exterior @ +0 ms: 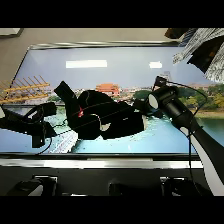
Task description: Fold the clothes and pants, and hang the long-sleeved shirts on hangers.
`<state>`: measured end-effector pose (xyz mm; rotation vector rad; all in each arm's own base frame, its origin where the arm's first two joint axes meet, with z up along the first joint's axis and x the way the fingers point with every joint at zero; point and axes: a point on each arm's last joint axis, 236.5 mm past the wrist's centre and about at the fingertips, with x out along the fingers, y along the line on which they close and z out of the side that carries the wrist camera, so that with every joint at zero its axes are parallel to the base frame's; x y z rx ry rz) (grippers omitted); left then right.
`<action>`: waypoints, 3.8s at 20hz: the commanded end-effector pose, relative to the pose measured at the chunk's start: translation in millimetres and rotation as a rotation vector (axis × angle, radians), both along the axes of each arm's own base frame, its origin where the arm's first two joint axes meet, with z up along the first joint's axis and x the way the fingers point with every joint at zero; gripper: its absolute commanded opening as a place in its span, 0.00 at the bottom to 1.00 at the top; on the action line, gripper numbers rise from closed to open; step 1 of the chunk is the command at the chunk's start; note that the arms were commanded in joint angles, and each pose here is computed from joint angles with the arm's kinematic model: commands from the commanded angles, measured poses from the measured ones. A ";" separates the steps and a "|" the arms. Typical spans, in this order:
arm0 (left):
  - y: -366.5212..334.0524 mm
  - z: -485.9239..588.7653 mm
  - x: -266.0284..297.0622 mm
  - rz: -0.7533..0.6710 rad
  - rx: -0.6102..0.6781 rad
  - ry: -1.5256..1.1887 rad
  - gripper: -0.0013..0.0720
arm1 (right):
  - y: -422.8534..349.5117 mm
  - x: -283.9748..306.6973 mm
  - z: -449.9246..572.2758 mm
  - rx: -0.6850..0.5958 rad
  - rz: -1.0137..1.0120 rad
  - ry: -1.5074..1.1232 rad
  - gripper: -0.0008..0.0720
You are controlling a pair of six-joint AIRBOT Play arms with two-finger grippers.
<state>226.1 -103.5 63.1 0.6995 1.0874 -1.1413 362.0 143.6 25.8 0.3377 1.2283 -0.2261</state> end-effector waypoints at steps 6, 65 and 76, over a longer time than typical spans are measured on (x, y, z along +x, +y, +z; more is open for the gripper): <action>-10.3 -22.3 -1.9 -0.020 -0.001 0.103 0.05 | 0.0 0.7 6.9 0.012 -0.011 -0.020 0.05; -66.9 -35.3 31.1 -0.106 0.097 0.059 0.05 | 64.8 -22.7 165.4 0.035 0.506 -0.344 0.05; -64.5 -14.1 40.8 -0.256 0.154 -0.018 0.05 | -24.7 -30.3 163.8 -0.445 0.482 -0.240 0.05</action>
